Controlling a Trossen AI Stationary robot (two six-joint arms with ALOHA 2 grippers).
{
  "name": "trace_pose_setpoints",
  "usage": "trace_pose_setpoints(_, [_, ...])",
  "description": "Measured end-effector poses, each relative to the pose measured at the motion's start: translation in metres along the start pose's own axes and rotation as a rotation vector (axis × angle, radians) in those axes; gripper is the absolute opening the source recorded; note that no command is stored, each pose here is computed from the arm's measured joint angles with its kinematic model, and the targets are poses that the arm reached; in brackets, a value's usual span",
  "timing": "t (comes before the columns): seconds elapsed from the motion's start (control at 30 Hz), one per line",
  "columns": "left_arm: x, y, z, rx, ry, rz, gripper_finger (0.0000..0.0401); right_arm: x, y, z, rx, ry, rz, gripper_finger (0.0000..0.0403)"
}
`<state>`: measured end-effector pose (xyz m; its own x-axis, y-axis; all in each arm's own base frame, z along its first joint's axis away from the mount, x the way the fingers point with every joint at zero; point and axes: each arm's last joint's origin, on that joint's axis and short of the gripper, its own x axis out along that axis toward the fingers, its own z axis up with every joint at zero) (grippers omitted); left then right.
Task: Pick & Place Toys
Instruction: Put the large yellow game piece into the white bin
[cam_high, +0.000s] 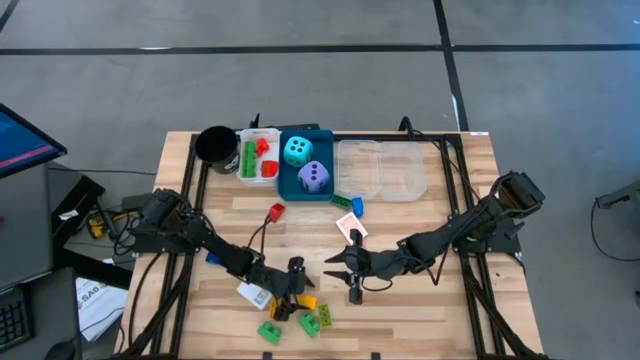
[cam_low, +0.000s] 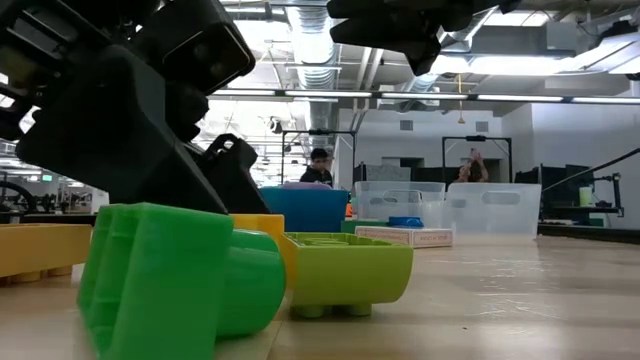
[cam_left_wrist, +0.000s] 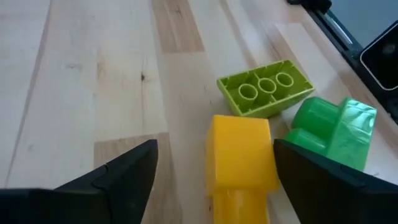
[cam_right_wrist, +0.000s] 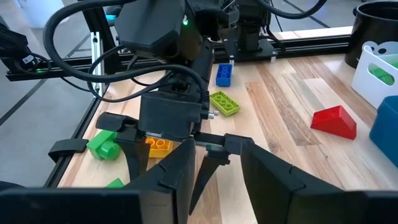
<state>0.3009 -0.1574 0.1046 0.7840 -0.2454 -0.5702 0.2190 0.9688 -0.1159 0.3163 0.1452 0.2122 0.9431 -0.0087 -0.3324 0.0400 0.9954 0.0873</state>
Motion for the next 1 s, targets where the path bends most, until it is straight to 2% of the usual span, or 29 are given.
trace_pose_setpoints(0.27, [-0.0002, -0.0018, -0.0016, 0.003, 0.019, -0.033, 0.0274, 0.0, 0.0, 0.0, 0.0, 0.0, 0.0, 0.0126])
trace_pose_setpoints(0.63, [-0.0003, -0.0007, -0.0054, 0.009, 0.059, -0.023, 0.024, 0.0, 0.0, 0.0, 0.0, 0.0, 0.0, 0.0126])
trace_pose_setpoints(0.83, [-0.0007, 0.0003, -0.0089, 0.015, 0.094, -0.013, 0.0197, 0.0, 0.0, 0.0, 0.0, 0.0, 0.0, 0.0126])
trace_pose_setpoints(1.0, [-0.0005, -0.0001, -0.0066, 0.011, 0.068, -0.011, 0.0144, 0.0, 0.0, 0.0, 0.0, 0.0, 0.0, 0.0126])
